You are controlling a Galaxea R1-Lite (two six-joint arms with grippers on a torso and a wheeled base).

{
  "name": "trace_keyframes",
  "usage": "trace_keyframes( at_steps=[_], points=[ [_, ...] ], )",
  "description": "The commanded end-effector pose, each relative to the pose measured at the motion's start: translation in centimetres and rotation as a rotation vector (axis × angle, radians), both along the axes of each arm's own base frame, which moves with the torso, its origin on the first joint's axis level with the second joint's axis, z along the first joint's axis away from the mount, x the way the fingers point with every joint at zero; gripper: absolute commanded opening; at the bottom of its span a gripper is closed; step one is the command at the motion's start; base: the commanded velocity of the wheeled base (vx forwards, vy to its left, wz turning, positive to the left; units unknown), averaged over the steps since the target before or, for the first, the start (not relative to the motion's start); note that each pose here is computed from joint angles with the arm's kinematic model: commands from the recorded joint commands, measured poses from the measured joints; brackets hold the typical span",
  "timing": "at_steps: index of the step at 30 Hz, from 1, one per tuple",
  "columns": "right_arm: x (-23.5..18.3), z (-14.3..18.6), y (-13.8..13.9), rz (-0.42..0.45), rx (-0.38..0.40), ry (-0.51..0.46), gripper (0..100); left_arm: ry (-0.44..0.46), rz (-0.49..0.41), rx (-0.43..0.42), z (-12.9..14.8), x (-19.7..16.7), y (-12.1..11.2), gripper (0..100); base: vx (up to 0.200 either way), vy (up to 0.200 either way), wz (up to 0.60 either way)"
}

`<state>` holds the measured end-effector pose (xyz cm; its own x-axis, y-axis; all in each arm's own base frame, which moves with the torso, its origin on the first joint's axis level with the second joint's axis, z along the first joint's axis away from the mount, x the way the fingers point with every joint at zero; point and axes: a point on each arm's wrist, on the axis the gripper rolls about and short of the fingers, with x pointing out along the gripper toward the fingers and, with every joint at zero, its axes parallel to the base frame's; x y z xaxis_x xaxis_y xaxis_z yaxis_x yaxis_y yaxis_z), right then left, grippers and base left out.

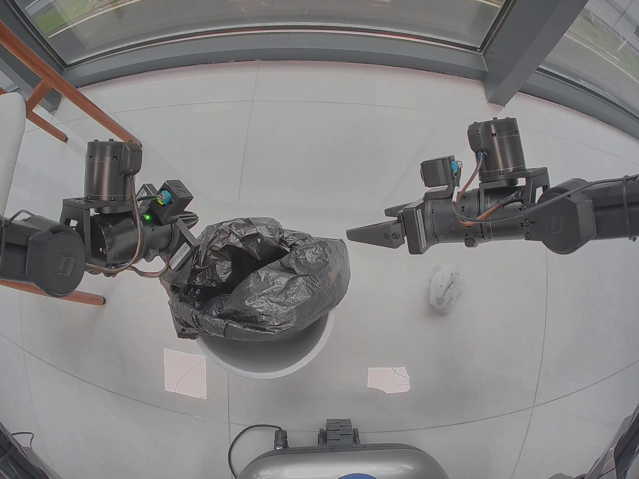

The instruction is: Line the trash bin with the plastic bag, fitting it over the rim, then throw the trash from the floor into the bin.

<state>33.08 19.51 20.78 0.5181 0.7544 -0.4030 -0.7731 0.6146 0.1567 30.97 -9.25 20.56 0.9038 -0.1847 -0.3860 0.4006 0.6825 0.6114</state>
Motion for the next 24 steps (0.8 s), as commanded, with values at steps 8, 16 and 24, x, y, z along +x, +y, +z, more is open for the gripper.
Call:
trace_keyframes(
  at_steps=[8, 16, 24],
  points=[
    [-1.7, 0.7, -1.5, -0.014, 0.003, -0.007, 100, 0.108, -0.036, 0.031, -2.8, -3.2, -0.2, 0, 0.0, 0.0, 0.0],
    [-1.9, 1.1, -1.6, -0.012, 0.007, -0.018, 100, 0.152, -0.049, -0.086, -3.9, -4.3, -1.7, 0, 0.0, 0.0, 0.0],
    [-2.0, 1.1, -1.7, -0.014, 0.007, -0.018, 100, 0.204, -0.077, -0.088, -5.6, -5.3, -2.7, 0, 0.0, 0.0, 0.0]
  ],
)
